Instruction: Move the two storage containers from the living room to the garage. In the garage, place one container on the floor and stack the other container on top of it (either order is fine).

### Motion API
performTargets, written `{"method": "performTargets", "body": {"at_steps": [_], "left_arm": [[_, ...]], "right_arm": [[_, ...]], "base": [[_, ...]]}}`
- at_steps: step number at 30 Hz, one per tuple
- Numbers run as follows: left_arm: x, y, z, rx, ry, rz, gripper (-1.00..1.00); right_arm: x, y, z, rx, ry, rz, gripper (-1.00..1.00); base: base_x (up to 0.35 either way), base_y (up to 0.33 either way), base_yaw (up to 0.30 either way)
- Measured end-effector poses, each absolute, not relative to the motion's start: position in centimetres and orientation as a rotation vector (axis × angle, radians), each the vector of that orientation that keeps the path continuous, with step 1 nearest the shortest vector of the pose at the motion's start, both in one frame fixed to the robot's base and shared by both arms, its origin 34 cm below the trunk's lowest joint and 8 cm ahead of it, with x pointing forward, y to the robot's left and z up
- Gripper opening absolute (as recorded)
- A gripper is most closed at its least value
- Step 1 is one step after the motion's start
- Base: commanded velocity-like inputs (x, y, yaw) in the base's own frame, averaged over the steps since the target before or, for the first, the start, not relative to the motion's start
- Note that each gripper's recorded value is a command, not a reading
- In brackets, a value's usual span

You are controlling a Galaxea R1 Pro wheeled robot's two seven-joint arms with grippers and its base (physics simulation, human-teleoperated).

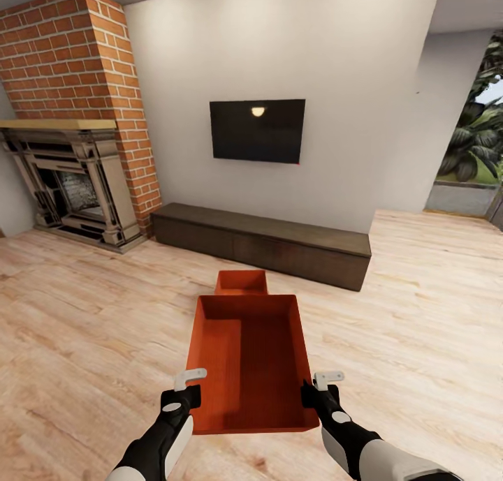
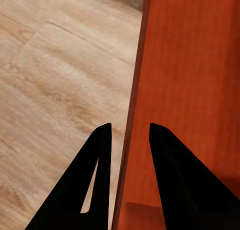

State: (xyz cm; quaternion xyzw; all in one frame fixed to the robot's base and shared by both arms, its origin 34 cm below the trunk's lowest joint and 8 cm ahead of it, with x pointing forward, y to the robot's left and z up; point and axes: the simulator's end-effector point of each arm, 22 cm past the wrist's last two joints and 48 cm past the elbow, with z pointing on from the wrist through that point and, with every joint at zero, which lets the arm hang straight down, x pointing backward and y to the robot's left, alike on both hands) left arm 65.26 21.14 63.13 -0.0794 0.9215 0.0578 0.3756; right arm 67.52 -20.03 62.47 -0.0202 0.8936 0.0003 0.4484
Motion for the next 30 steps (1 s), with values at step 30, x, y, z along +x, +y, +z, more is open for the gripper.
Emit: {"method": "performTargets", "body": {"at_steps": [30], "left_arm": [[66.2,21.1,65.7,-0.204,2.310,0.142,-1.00]], "right_arm": [[68.5,-20.0,65.1,-0.049,2.163,-0.001,-1.00]], "base": [[0.000,0.000,-0.096]]}}
